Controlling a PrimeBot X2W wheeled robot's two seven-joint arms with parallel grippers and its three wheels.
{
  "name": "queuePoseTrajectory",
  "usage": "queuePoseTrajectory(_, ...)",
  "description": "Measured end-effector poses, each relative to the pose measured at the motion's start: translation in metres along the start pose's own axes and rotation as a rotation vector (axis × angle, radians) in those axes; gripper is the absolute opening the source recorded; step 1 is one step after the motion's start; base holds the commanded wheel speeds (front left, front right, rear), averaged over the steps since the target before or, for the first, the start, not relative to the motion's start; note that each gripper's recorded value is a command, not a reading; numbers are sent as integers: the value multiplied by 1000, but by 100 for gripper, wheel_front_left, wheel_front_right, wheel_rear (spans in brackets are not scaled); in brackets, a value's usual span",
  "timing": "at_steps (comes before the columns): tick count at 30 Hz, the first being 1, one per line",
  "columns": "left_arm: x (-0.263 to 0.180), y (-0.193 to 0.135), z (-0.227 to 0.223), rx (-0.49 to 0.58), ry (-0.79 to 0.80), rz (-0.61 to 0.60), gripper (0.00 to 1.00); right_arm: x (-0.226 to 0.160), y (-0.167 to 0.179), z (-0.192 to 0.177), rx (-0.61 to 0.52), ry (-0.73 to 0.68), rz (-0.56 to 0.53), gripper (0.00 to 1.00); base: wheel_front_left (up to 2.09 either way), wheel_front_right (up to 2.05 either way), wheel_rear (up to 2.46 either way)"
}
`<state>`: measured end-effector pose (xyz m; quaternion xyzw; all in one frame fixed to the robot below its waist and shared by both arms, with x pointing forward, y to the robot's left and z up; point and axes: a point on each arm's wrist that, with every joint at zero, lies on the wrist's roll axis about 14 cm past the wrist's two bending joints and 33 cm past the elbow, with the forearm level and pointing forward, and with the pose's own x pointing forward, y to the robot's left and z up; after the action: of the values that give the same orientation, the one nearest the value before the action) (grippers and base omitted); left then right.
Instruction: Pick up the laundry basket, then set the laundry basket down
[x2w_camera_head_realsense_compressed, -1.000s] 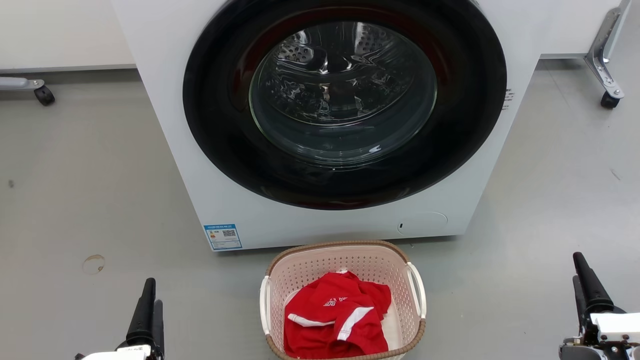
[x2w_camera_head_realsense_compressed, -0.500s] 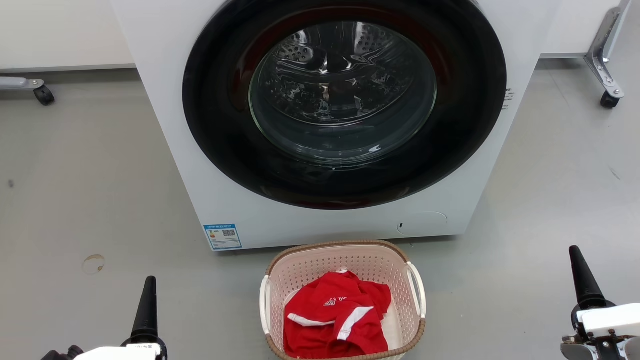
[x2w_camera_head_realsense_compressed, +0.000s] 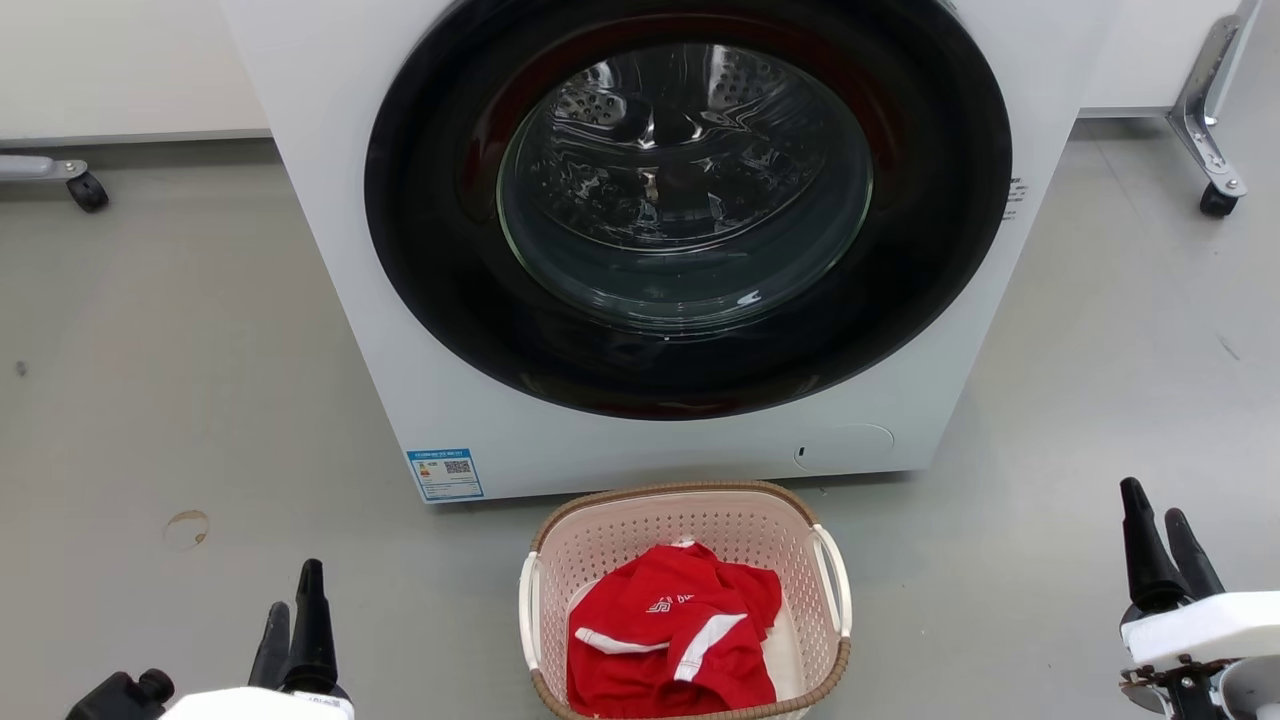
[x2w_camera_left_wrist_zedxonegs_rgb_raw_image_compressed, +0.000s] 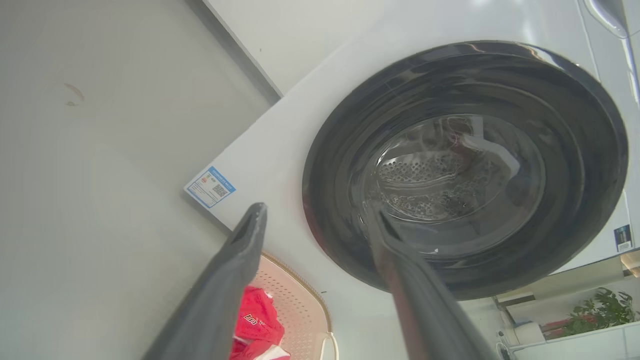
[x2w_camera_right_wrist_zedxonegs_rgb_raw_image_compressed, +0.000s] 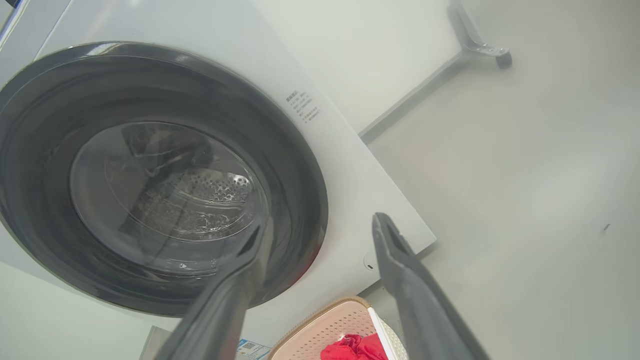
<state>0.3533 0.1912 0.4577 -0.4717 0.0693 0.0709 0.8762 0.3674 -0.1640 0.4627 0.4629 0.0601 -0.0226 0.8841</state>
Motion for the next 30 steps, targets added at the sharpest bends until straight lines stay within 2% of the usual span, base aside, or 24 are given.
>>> queuePoseTrajectory(6,0,-2,0,140,0,1,100,0,3,-2,-102,1,14,100,0,0,0)
queuePoseTrajectory(30,-5,-20,7,437,-68,-45,100,4,25,1,-386,-32,105,100,0,0,0)
